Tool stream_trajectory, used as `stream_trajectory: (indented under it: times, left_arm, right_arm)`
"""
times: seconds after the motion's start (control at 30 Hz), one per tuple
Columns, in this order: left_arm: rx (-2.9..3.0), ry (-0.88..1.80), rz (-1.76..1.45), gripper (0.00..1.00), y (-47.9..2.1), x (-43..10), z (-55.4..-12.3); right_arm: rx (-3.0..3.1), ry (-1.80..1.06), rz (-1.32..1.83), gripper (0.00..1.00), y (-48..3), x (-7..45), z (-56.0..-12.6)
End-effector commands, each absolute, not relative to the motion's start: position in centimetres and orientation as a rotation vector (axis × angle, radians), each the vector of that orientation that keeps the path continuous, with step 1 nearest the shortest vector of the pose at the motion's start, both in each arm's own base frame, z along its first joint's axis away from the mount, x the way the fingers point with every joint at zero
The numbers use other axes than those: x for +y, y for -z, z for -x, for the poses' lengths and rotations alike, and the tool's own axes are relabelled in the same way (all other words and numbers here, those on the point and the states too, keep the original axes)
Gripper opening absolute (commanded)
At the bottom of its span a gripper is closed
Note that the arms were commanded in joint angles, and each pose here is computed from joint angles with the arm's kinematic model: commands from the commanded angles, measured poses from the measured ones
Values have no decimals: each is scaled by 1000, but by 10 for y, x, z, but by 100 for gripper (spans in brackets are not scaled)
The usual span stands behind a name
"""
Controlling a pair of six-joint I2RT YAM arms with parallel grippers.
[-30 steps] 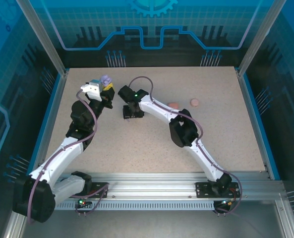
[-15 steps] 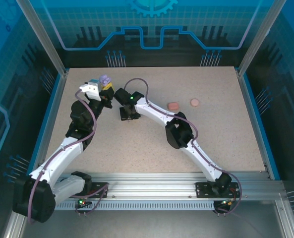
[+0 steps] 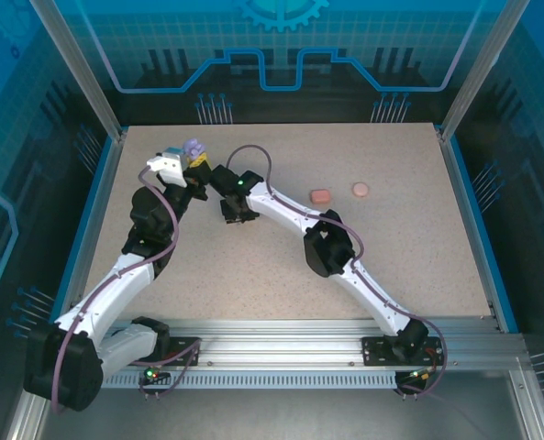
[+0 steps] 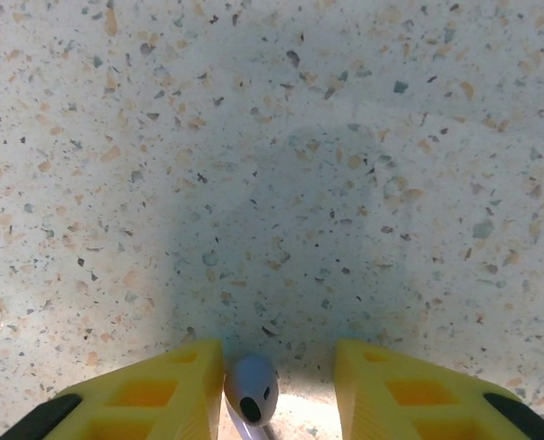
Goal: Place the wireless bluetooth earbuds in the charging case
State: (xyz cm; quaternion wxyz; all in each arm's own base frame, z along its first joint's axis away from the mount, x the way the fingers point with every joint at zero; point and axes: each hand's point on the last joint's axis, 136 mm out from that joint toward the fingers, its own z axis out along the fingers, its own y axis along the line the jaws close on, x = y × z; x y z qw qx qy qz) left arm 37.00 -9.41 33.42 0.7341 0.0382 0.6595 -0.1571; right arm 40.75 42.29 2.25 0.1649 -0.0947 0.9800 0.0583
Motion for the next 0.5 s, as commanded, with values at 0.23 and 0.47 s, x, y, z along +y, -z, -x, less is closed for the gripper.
stream_trajectory:
  times: [0.23,0.47]
  left_arm:
    - [1416,375,-61,0,-342,-92,-371]
    - [1416,383,-61,0,-343,-93,-371]
  right_arm:
    - [2837,-59,355,30,2,422,-387]
    - [2834,-78,356,24,-2,425,-384]
